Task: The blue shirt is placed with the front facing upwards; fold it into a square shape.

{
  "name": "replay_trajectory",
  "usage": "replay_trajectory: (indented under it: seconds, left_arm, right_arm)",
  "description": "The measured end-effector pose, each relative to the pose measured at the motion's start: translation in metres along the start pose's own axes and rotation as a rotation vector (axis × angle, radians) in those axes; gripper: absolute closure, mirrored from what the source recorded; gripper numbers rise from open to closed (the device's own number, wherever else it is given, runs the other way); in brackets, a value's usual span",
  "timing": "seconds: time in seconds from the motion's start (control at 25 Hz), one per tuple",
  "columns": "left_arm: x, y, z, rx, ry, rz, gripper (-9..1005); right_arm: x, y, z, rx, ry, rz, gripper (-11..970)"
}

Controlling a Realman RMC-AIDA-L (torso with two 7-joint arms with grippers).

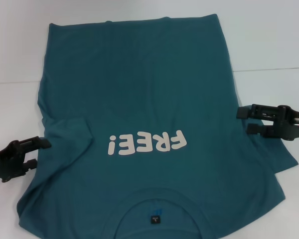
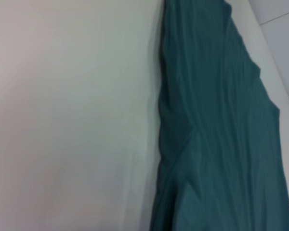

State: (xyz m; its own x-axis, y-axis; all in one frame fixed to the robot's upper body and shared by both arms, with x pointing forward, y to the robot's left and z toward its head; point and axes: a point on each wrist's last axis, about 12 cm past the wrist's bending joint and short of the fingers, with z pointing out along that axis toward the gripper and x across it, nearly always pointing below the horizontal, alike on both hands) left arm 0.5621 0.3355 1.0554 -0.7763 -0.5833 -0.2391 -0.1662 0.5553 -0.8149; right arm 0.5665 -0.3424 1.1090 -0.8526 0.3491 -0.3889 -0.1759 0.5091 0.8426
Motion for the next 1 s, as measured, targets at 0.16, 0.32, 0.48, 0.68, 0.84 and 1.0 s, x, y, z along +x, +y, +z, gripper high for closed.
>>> replay_trajectory:
  seconds: [0.16, 0.32, 0.48, 0.68, 0.84, 1.0]
  left_arm:
    - [0.000, -0.002, 0.001, 0.006, -0.003, 0.003, 234]
    - [0.001, -0.005, 0.005, 0.008, 0.002, 0.006, 233]
    - [0.002, -0.010, 0.011, 0.022, 0.024, 0.018, 234]
    - [0.010, -0.017, 0.014, 0.063, 0.068, 0.032, 234]
    - [0.020, -0.014, 0.014, 0.079, 0.093, 0.034, 233]
    - [0.026, -0.013, 0.012, 0.097, 0.115, 0.043, 233]
  right_arm:
    - [0.000, -0.001, -0.001, 0.000, -0.005, -0.001, 46]
    - [0.000, -0.001, -0.002, -0.001, -0.010, -0.001, 46]
    - [0.000, -0.001, -0.002, -0.001, -0.010, -0.002, 46]
    - [0.000, -0.001, -0.002, -0.002, -0.009, -0.002, 46]
    - [0.000, -0.001, -0.002, -0.002, -0.009, -0.002, 46]
    - [0.000, -0.001, -0.002, -0.003, -0.009, -0.001, 46]
